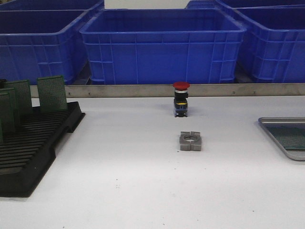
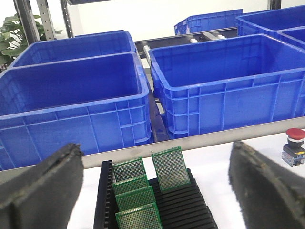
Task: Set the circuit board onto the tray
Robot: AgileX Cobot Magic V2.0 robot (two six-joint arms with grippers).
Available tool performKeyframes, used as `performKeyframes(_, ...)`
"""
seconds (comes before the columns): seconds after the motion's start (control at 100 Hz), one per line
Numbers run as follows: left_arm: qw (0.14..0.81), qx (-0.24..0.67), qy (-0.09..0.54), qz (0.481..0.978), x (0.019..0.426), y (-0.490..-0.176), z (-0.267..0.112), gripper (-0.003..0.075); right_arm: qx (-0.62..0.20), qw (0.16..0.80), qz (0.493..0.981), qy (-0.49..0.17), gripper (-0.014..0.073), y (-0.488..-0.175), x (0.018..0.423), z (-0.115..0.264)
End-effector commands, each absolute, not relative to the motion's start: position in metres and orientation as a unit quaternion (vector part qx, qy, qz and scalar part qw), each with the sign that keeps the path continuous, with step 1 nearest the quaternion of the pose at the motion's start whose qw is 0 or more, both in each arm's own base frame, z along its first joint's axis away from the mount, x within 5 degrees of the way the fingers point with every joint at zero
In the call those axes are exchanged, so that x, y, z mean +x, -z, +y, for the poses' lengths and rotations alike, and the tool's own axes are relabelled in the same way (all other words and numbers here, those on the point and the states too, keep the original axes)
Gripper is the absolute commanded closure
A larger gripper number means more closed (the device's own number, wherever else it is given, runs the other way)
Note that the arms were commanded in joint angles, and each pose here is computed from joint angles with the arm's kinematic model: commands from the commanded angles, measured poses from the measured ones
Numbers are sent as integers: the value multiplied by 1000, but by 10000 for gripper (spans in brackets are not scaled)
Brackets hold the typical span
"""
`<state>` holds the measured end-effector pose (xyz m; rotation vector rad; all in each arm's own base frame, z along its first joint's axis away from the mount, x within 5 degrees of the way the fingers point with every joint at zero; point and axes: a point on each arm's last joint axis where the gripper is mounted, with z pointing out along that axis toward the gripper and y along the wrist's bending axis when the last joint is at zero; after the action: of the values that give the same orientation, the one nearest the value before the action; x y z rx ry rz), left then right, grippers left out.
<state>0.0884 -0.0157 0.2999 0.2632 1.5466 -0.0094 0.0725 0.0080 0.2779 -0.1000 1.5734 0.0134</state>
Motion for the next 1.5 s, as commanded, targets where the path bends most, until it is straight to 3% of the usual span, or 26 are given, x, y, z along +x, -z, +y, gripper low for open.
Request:
performKeyframes(0.0, 731, 94, 2, 676, 88, -313, -13, 195, -29, 719, 695, 5, 202, -284, 73, 5)
performKeyframes(0.22, 731, 94, 2, 676, 88, -313, -13, 349, -25, 721, 692, 9, 244, -284, 73, 4)
performKeyframes(0.51, 731, 94, 2, 676, 88, -313, -13, 741, -23, 723, 690, 11, 652, -285, 73, 3)
performKeyframes(1.49, 731, 95, 1, 676, 88, -313, -13, 739, -22, 723, 690, 11, 664, -285, 73, 3)
